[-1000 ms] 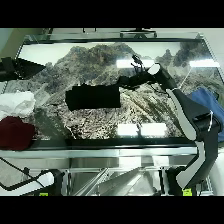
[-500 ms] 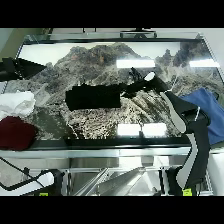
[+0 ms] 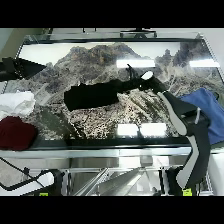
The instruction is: Fold the shirts.
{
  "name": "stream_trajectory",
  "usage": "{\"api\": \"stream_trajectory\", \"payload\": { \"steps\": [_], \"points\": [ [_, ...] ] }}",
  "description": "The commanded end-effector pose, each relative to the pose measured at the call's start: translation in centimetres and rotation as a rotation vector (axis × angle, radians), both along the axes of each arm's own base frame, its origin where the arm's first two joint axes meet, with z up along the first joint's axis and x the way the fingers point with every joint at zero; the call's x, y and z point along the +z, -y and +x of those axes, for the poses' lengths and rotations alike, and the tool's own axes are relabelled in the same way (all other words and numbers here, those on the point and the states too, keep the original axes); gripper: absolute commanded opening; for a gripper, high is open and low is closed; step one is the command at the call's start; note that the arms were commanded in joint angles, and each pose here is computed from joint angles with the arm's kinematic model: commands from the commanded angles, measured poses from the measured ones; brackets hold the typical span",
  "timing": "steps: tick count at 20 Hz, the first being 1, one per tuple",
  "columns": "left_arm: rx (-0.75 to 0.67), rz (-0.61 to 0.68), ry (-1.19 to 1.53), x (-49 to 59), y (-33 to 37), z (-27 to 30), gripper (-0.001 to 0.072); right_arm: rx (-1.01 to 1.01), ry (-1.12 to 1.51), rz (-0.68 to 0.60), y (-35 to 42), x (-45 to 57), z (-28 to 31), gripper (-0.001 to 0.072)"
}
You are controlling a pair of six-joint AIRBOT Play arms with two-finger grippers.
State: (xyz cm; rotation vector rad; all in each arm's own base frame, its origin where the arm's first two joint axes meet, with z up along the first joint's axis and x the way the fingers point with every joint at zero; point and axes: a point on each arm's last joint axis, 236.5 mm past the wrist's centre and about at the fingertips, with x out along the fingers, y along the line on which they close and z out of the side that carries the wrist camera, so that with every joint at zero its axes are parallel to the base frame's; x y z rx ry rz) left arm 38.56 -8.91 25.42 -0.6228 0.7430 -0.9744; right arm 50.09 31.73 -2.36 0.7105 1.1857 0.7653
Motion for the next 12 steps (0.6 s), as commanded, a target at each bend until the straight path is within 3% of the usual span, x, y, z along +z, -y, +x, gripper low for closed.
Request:
{"api": "stream_trajectory", "payload": {
  "steps": [1,3,6,12],
  "points": [
    [-0.001,-0.001,-0.002,0.0,0.0,0.0,0.0007,-0.038,0.126,0.065,3.0,9.3,0.8,0.0016],
    [-0.004,-0.001,-0.004,0.0,0.1,-0.1,0.0007,-0.041,0.194,0.070,7.5,15.7,-0.5,0.0016],
    [-0.019,-0.003,-0.019,-0.1,0.2,-0.5,0.0007,-0.083,0.291,-0.027,15.4,22.6,-3.8,0.0016],
    [-0.051,-0.011,-0.058,-0.3,0.5,-1.4,0.0006,-0.406,0.426,-0.179,30.1,30.8,-8.1,0.0016]
  ]
}}
